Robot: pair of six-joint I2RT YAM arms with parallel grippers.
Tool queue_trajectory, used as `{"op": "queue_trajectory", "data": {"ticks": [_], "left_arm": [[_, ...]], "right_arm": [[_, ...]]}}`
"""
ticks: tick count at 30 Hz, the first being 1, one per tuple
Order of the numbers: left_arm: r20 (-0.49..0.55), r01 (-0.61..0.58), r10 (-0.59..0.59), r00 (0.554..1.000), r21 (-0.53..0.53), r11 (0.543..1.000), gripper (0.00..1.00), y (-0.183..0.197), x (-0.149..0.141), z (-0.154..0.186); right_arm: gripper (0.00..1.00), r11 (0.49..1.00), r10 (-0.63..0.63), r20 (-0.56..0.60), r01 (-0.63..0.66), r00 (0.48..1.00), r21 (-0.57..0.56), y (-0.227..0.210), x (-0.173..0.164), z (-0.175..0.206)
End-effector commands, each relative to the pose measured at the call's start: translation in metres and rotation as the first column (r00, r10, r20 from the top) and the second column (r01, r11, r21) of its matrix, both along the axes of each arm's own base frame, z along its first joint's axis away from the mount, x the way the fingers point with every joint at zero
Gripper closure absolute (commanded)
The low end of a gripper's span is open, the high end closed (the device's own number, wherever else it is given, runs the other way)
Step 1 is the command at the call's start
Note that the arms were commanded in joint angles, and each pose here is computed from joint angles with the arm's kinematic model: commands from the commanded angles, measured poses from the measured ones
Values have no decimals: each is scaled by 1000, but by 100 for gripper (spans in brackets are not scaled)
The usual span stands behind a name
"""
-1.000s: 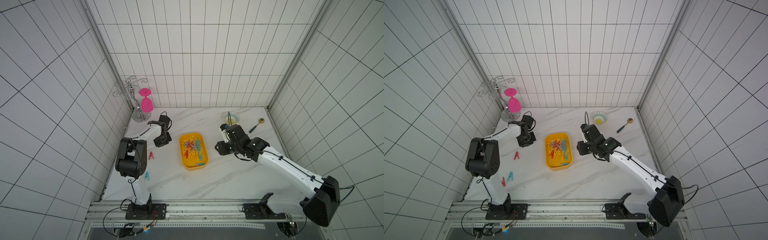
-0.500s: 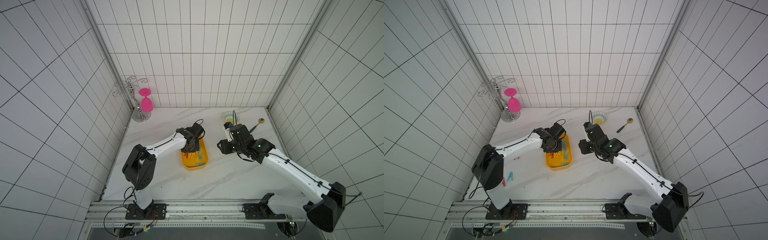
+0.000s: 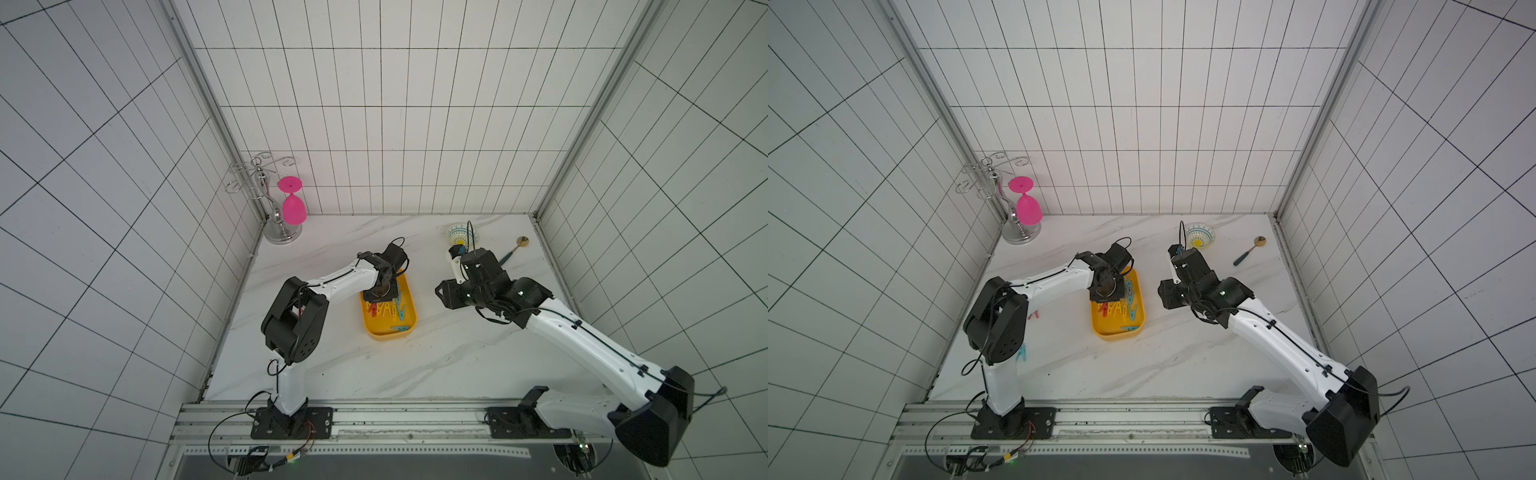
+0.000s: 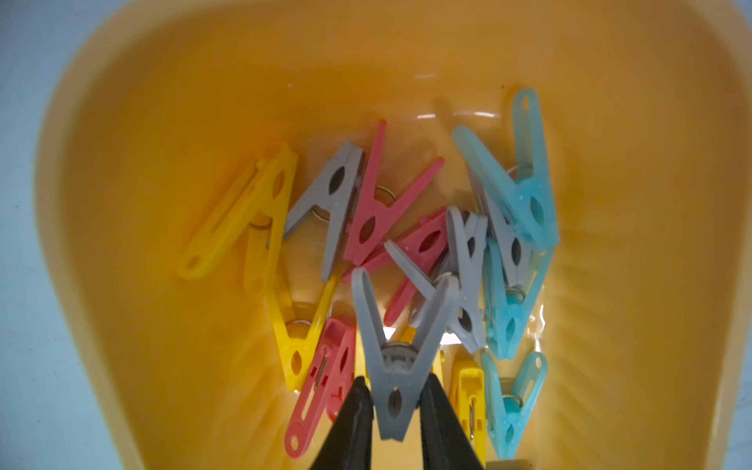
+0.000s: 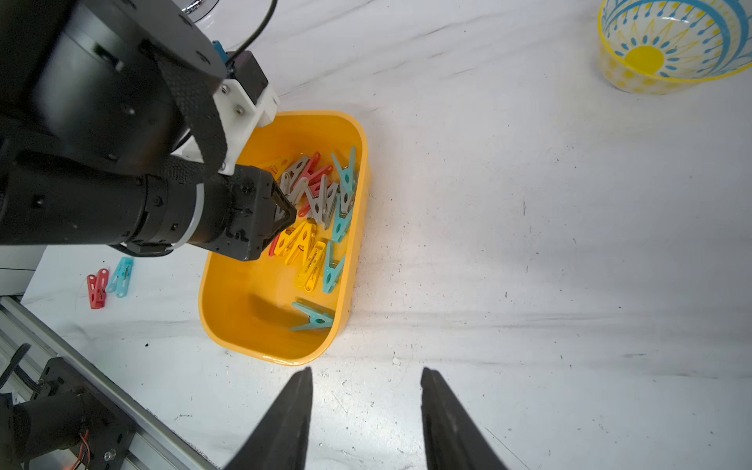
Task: Put the clothespins into the storage box
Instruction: Place the clothespin in the storage box, then pick up the clothespin from the center of the board.
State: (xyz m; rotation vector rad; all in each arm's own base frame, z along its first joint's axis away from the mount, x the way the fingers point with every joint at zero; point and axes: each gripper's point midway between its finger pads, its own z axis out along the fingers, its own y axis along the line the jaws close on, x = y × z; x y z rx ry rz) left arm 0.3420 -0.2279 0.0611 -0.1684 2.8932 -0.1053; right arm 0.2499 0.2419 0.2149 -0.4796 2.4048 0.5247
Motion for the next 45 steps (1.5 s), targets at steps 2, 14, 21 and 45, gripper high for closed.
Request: {"op": "queue_trajectory", "data": {"ticks": [2, 14, 21, 45], "left_arm": [[16, -7, 8, 1000, -70, 997, 71, 1, 8, 19], [67, -334, 337, 939, -57, 941, 58, 156, -2, 70], [-9, -552, 552, 834, -25, 833, 55, 236, -35, 34], [-139, -495, 510, 849, 128, 859, 51, 259, -28, -34]], "right_arm": [[53, 1000, -22, 5, 22, 1000, -8, -9, -2, 2], [53, 998, 15, 27, -13, 1000, -59, -9, 0, 12], [53, 997, 68, 20, -67, 997, -26, 17, -5, 8], [53, 993, 119, 7, -119, 993, 15, 37, -11, -8]]}}
